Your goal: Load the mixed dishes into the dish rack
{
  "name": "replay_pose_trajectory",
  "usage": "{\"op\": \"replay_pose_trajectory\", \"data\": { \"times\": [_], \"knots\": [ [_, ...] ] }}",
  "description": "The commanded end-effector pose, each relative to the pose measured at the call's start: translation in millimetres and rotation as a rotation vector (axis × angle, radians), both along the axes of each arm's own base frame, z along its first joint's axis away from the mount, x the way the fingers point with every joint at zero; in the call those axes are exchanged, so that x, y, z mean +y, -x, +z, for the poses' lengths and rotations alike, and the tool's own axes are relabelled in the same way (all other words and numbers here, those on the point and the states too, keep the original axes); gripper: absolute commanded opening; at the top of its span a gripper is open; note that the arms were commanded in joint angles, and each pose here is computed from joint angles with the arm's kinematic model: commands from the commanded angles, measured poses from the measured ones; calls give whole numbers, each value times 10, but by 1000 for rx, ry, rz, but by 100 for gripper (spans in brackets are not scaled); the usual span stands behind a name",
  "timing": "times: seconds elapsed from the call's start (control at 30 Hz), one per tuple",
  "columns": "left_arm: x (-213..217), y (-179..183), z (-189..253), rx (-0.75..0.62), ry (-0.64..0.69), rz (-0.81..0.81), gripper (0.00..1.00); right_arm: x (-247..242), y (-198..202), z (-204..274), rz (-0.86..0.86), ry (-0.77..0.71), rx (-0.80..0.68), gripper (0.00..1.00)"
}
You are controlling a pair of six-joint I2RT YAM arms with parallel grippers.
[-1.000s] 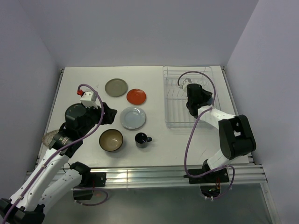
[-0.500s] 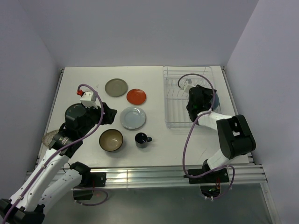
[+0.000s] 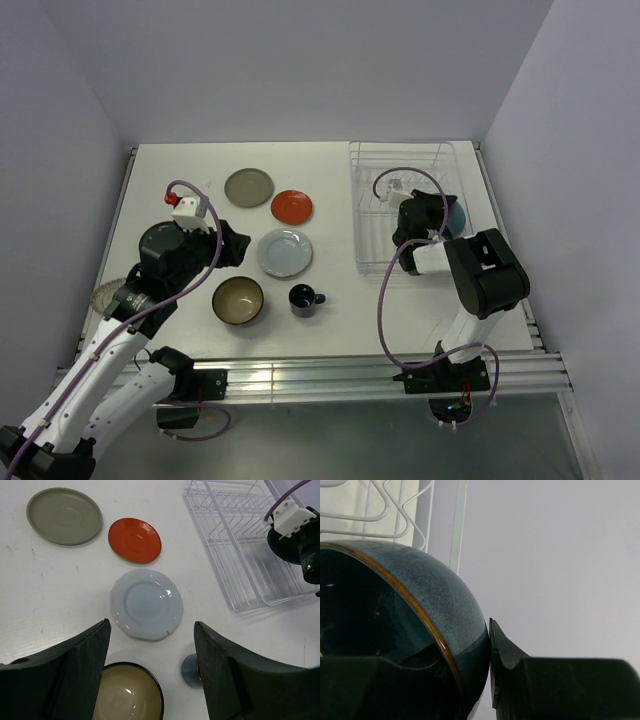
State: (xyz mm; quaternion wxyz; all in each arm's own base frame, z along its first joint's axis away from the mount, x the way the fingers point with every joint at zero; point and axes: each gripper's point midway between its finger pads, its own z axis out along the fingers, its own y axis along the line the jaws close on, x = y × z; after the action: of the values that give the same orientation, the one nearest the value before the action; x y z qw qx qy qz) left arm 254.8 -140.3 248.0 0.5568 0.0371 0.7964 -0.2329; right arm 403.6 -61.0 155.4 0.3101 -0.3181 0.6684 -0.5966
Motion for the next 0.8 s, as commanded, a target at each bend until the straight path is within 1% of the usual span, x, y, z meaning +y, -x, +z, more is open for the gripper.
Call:
{"op": "replay_pose_trajectory", "data": {
  "times": [0.0, 0.4, 0.43, 0.5, 0.53, 0.57, 0.63, 0.7, 0.73, 0.77],
  "knots": [
    [13, -15, 93, -42, 1, -1, 74, -63, 85, 178, -57, 26, -104, 0],
    [15, -11, 86, -40, 2, -1, 74, 134, 185, 0, -55, -8, -88, 0],
    [14, -11, 94, -41, 3, -1, 74, 150, 184, -29, -54, -7, -69, 0],
    [18, -12, 101, -45, 2, 0, 74, 154, 192, -58, -65, -29, -70, 2],
    [19, -10, 98, -45, 2, 0, 74, 156, 199, -87, -69, -27, -46, 3],
    [19, -10, 105, -47, 2, 0, 74, 172, 185, -92, -73, -49, -55, 7],
    [17, -7, 95, -43, 2, -1, 74, 174, 197, -143, -79, -54, -21, 8],
    [18, -7, 109, -48, 3, -2, 74, 199, 184, -152, -81, -83, -27, 14],
    [18, -5, 99, -45, 3, -1, 74, 196, 195, -186, -84, -79, 1, 14],
    [18, -5, 113, -49, 5, -1, 74, 215, 183, -189, -85, -97, -6, 15]
  ]
}}
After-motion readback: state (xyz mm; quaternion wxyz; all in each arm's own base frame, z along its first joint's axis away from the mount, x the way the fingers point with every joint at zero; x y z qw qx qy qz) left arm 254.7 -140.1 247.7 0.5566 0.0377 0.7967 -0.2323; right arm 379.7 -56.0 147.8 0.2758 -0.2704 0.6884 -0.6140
